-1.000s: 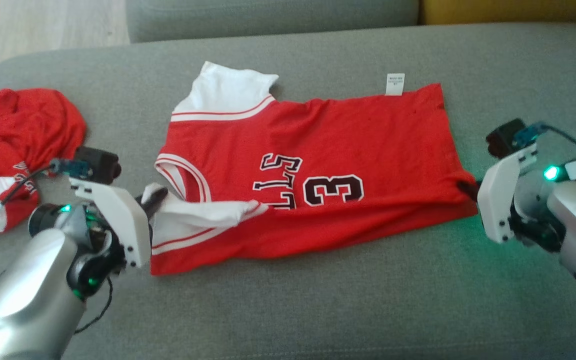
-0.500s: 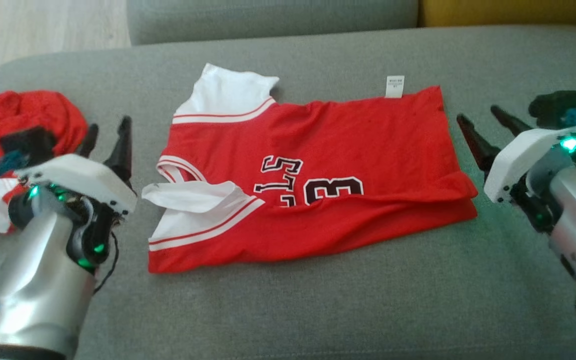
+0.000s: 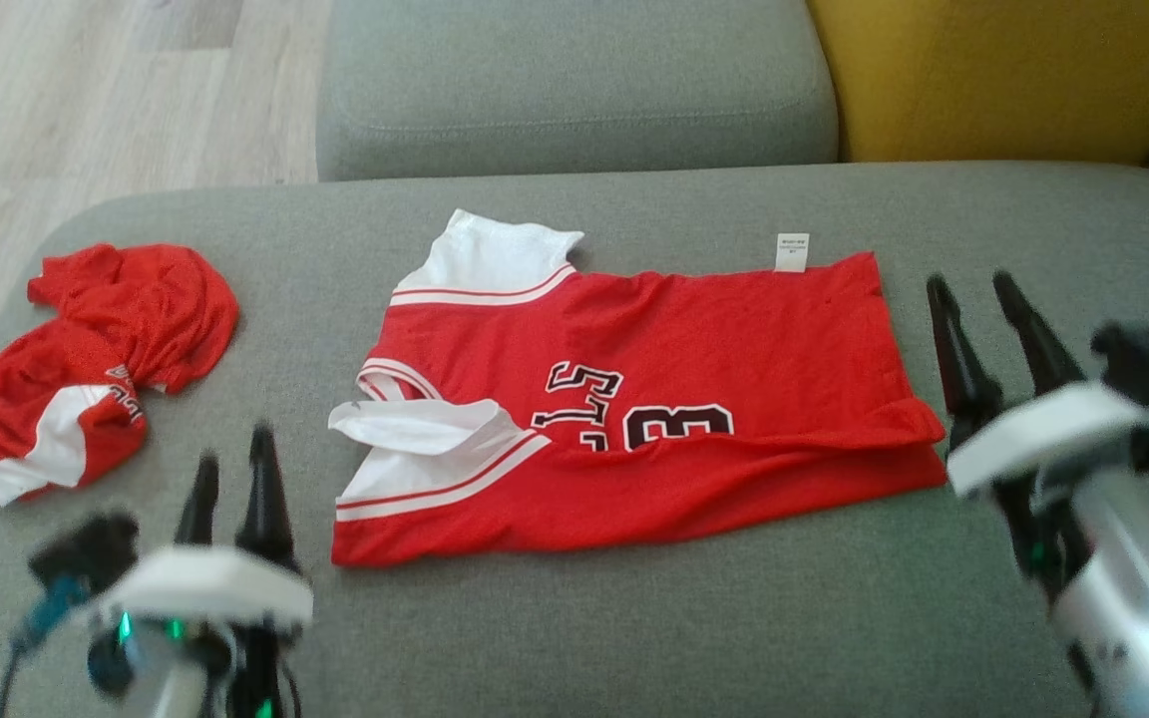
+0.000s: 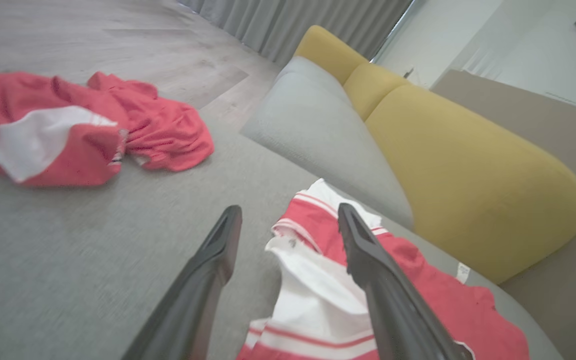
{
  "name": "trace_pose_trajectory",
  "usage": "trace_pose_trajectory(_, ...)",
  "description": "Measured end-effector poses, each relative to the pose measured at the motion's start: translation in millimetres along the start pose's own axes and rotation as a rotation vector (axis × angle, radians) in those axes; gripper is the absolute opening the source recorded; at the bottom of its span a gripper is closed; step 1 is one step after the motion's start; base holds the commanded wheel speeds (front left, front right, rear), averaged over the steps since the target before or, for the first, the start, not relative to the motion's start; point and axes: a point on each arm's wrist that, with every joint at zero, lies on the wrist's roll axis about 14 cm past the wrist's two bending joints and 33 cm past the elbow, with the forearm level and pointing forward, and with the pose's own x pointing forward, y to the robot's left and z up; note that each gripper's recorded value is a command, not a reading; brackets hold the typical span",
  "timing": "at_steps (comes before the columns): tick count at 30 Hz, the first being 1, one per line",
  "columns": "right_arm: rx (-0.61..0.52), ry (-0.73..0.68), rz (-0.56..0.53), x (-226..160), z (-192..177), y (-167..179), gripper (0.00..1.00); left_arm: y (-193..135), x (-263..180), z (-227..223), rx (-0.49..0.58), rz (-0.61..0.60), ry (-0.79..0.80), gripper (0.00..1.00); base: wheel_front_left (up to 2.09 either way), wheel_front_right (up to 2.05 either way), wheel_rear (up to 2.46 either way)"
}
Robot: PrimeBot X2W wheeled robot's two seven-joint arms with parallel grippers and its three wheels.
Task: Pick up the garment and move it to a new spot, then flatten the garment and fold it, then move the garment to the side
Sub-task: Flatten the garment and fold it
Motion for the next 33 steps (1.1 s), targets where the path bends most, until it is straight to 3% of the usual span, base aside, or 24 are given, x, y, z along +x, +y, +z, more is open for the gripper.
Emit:
trace_pose_trajectory(9, -0.033, 0.022, -0.053, -56.3, -42.7, 13.3, 1.00, 12.8, -25.7, -32.9, 0.119, 0.035, 0.072, 1.00, 0.00, 0.00, 0.00)
trace_pose_trajectory(19, -0.066, -0.017, -0.077, -57.7, -24.5, 13.8, 1.00, 19.9, -21.8, -68.7, 0.236, 0.034, 0.195, 1.00, 0.00, 0.00, 0.00)
trace_pose_trajectory(33, -0.064, 0.030, -0.132, -63.3, -33.0, 0.8, 1.00, 34.4, 8.0, -123.1, 0.455, 0.048, 0.480, 1.00, 0.00, 0.00, 0.00)
